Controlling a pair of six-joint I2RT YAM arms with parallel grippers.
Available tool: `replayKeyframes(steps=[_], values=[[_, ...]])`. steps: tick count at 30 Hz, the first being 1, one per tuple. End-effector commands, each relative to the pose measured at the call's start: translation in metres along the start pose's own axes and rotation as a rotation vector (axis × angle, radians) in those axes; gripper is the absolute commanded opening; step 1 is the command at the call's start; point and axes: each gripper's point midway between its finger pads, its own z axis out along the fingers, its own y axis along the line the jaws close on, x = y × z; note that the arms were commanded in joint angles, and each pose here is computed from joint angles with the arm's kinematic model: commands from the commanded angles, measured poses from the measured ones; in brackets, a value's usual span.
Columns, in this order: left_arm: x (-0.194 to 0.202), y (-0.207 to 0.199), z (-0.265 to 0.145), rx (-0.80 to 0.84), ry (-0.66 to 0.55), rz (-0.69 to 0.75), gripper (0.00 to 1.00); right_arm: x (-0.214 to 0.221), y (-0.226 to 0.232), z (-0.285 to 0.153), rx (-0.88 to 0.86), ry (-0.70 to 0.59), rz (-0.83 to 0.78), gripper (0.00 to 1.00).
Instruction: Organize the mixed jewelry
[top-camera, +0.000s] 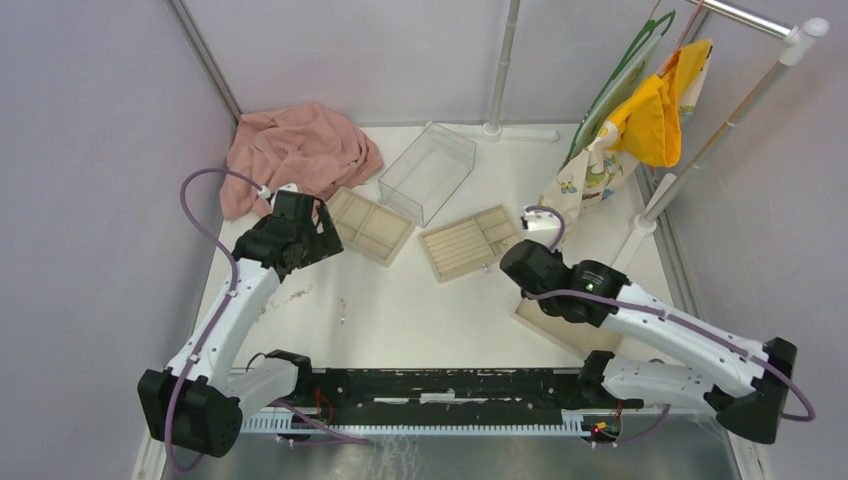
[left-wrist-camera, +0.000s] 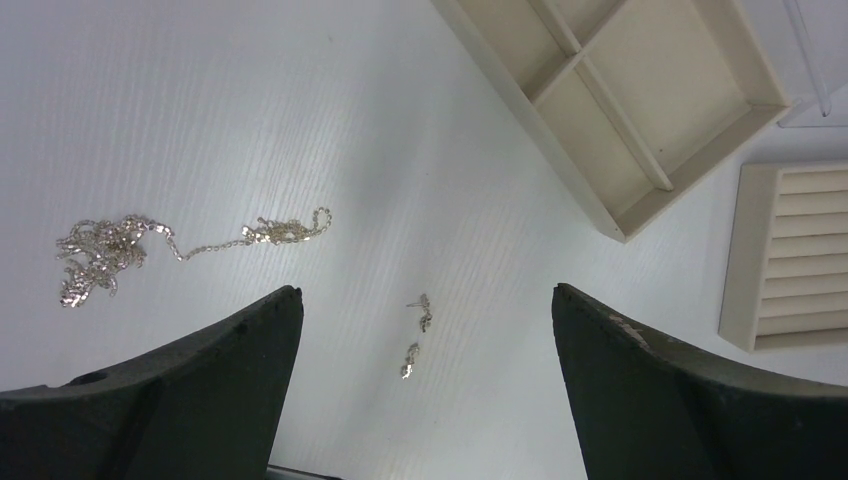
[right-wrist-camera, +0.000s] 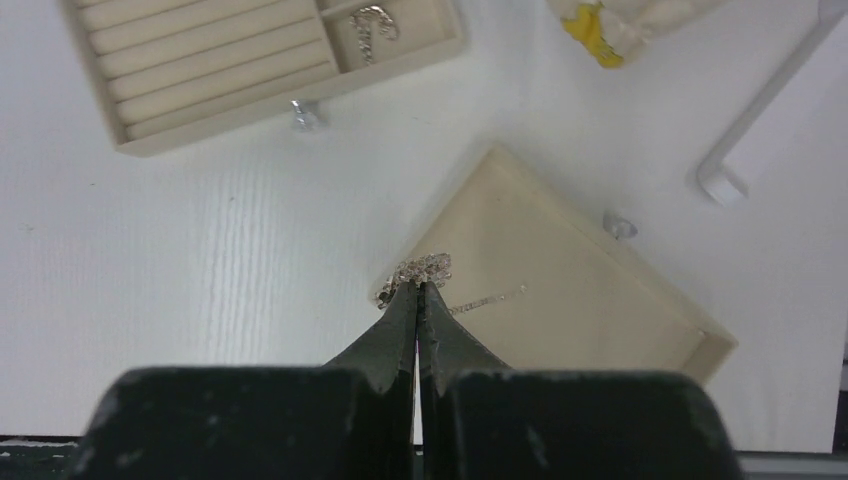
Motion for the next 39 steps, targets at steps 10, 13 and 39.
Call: replayKeyframes(steps=[10, 13, 39], values=[[-0.012, -0.008, 0.003, 0.033, -0.035, 0.023, 1.00, 0.054, -0.067, 0.014, 0.160, 0.037, 0.226, 0.00], [-0.010, -0.007, 0.004, 0.028, -0.024, 0.023, 1.00, 0.063, -0.069, 0.022, 0.176, 0.051, 0.217, 0.00], [0.013, 0.109, 0.029, -0.384, 0.184, -0.324, 0.95, -0.056, 0.063, 0.059, -0.217, -0.084, -0.103, 0.63]])
